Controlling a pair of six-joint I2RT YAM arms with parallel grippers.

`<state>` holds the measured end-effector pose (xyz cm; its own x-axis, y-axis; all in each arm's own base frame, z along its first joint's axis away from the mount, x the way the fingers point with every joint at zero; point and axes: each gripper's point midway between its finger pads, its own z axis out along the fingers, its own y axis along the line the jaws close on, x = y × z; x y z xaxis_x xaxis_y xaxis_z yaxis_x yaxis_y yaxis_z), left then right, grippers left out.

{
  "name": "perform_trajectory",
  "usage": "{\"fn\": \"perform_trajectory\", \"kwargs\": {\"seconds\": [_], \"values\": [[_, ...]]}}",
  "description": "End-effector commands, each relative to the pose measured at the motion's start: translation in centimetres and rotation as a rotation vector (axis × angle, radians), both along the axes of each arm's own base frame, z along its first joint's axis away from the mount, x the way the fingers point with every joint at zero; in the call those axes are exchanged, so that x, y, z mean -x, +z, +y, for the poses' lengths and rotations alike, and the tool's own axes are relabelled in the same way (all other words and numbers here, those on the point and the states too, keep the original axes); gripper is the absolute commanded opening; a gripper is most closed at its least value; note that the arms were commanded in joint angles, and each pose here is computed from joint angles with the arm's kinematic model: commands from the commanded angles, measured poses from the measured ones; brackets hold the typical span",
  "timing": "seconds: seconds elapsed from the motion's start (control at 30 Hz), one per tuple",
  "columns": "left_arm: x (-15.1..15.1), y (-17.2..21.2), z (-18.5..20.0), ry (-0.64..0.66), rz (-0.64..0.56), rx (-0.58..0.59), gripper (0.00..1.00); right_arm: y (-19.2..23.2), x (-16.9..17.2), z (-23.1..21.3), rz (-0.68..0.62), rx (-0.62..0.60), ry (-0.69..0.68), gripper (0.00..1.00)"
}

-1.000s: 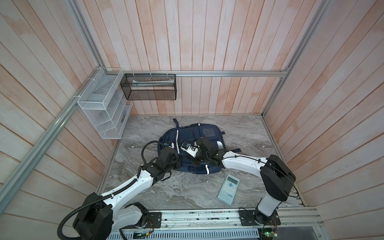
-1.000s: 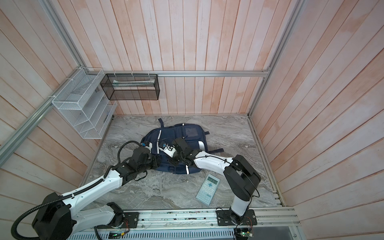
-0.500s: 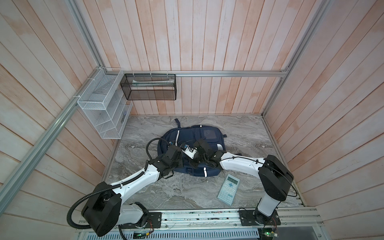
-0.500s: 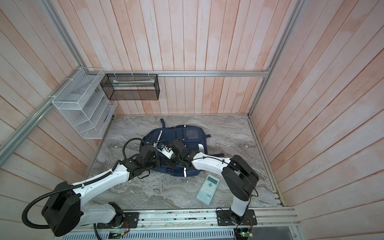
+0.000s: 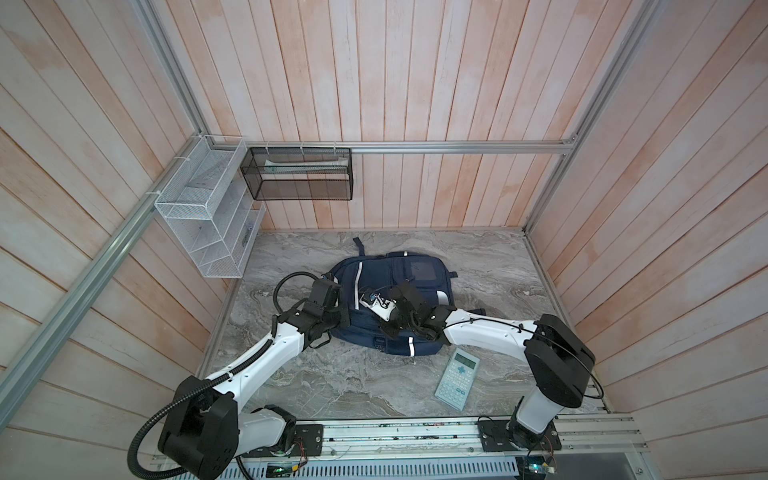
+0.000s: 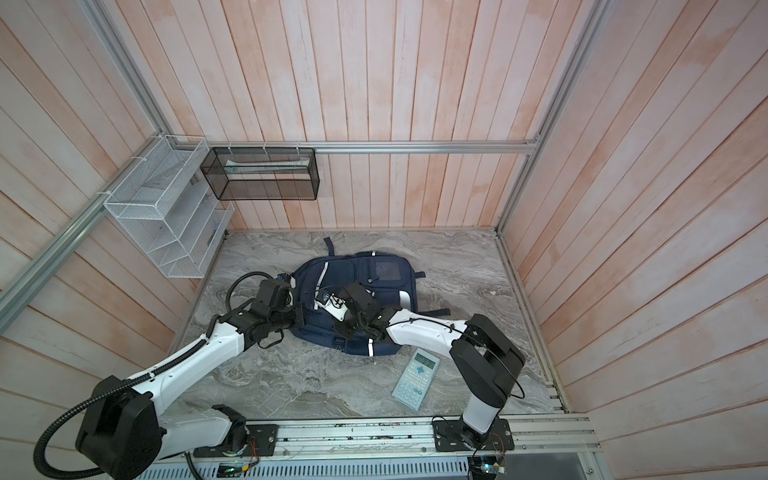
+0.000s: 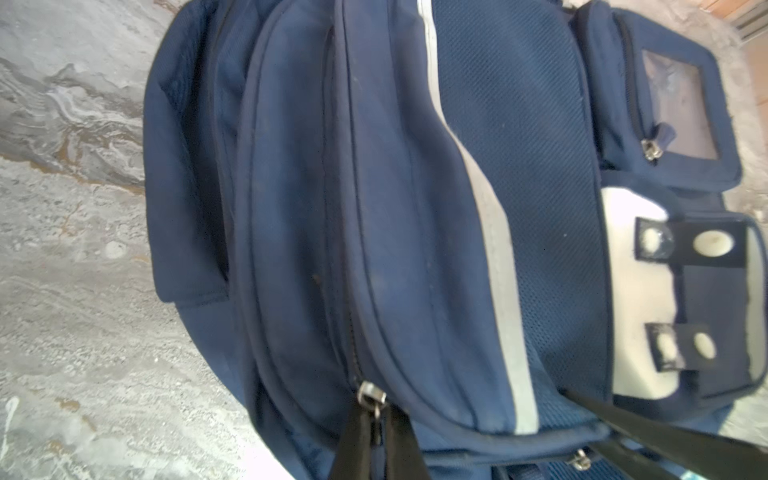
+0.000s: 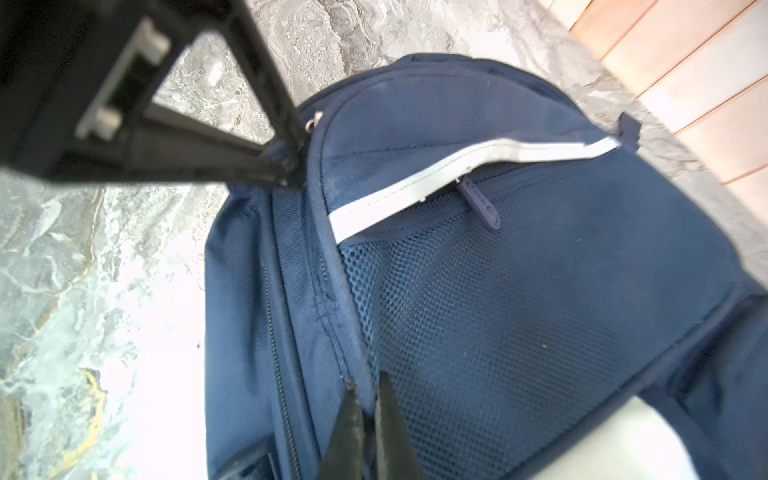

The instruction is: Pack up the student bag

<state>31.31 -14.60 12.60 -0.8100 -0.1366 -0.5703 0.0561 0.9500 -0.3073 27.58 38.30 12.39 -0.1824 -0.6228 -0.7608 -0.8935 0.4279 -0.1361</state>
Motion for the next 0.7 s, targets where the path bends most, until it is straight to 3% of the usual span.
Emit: {"fn": "perform_trajectory", "kwargs": {"seconds": [0.0,0.1,0.2,0.37,0.5,0.6,0.67], "values": [[-1.4,1.7,3.1,0.088,-0.069,-0.075,0.0,-2.8,-0.7,-7.3,0.005,0.222,-0.156,0.0],[-0.6,0.5,2.8,0.072,-0.028,-0.063,0.0,-2.4,-2.8,-10.7,-0.117,0.324,-0.279,0.0],[0.8,-0.4,1.5,0.041,0.003,-0.01,0.0,-2.3,-4.5,-12.7,-0.133,0.322,-0.335,0.0],[4.0,0.0,-4.4,-0.049,0.019,0.117,0.0,0.0,-9.2,-15.8,-0.213,0.314,-0.516,0.0],[5.4,1.2,-9.1,-0.126,0.033,0.295,0.0,3.2,-6.9,-13.2,-0.226,0.149,-0.412,0.42],[5.5,2.4,-10.8,-0.161,0.012,0.295,0.0,4.9,-1.9,-11.0,-0.294,0.033,-0.242,0.56],[5.4,2.9,-11.4,-0.178,0.005,0.303,0.0,6.1,0.7,-9.8,-0.373,-0.038,-0.151,0.58]]}}
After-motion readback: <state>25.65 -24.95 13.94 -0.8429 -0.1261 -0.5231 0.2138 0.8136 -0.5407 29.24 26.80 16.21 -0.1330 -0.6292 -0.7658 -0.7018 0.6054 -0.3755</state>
